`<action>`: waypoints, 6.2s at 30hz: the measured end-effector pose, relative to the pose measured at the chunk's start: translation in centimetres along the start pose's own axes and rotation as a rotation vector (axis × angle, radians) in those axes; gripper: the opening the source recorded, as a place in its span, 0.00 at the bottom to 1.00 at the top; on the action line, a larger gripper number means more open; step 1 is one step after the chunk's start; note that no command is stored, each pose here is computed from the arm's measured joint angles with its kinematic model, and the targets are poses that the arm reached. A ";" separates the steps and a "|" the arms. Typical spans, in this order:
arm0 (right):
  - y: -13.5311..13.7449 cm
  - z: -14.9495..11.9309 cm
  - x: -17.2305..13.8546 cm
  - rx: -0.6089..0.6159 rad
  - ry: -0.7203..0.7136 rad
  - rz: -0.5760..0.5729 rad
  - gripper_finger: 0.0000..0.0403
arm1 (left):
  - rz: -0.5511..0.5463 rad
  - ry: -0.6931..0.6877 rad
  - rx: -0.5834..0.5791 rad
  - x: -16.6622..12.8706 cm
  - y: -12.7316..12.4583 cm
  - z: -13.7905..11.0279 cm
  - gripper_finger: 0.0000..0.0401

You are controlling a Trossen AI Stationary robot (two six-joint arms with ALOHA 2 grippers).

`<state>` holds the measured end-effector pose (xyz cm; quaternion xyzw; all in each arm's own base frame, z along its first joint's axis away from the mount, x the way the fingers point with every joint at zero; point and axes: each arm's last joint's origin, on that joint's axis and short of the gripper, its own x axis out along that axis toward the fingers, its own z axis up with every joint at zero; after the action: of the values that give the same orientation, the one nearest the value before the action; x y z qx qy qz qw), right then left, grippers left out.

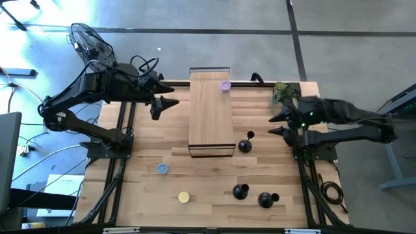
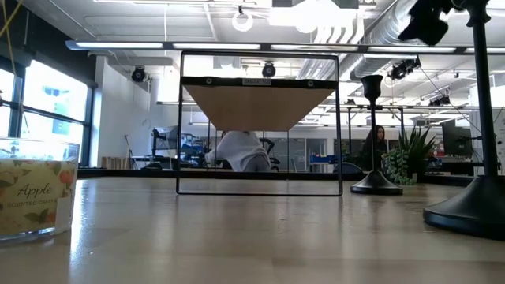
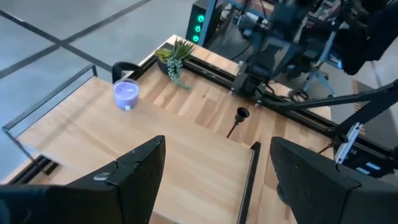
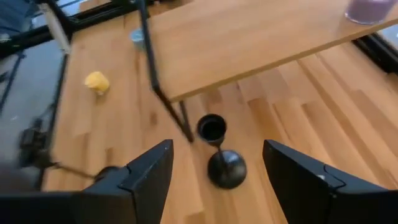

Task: Pick & Place candle stick holders
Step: Put the top black candle holder on the shelf

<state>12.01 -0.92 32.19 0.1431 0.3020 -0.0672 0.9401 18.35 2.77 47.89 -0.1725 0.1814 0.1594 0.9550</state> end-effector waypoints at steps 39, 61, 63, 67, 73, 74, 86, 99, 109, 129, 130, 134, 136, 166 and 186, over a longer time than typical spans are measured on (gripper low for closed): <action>1.3 -5.3 8.8 -0.167 -0.054 -0.113 0.60 | -0.003 -0.007 0.012 0.3 -0.1 0.1 0.71; 1.4 -4.9 10.7 -0.184 -0.044 -0.132 0.59 | 0.013 -0.012 0.010 0.3 0.0 0.1 0.71; 1.3 -4.9 10.7 -0.181 -0.042 -0.129 0.56 | 0.013 -0.012 0.010 0.3 0.0 0.1 0.71; 1.1 -4.8 10.8 -0.175 -0.038 -0.120 0.48 | 0.014 -0.009 0.010 0.3 0.0 0.1 0.71; 0.9 -4.7 10.8 -0.166 -0.038 -0.126 0.33 | 0.017 -0.003 0.011 0.3 0.0 0.1 0.71; 0.9 -4.7 10.8 -0.165 -0.035 -0.117 0.30 | 0.017 -0.002 0.011 0.3 0.0 0.0 0.71; 0.6 -4.6 10.8 -0.137 -0.032 -0.099 0.22 | 0.032 0.039 0.017 0.3 0.1 -0.4 0.71; 0.5 -4.5 10.8 -0.109 -0.040 -0.117 0.22 | 0.025 0.092 0.016 1.0 0.1 -0.7 0.71; 1.0 -2.6 8.9 -0.134 -0.091 -0.138 0.22 | 0.035 0.161 0.065 3.6 -0.2 -1.0 0.71; 3.2 7.0 -1.5 -0.304 -0.263 -0.221 0.22 | -0.277 0.091 0.302 6.4 -1.8 0.1 0.71; 3.3 7.4 -2.0 -0.305 -0.281 -0.218 0.22 | -0.298 0.070 0.325 6.7 -2.0 0.3 0.71; 3.8 8.9 -3.1 -0.324 -0.333 -0.183 0.22 | -0.387 -0.013 0.418 8.4 -2.6 0.9 0.71; 4.1 9.6 -3.2 -0.338 -0.345 -0.163 0.22 | -0.438 -0.051 0.467 9.4 -3.0 1.1 0.71; 8.5 17.4 3.3 -0.531 -0.355 0.054 0.22 | -0.447 -0.013 0.404 15.2 -3.5 0.3 0.71; 8.8 18.1 3.4 -0.551 -0.372 0.072 0.22 | -0.433 -0.025 0.429 15.6 -3.5 0.3 0.54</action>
<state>26.56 1.68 46.20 -0.1207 0.1270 0.0255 0.9842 33.46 3.54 42.83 0.0004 0.1582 -0.0875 0.9835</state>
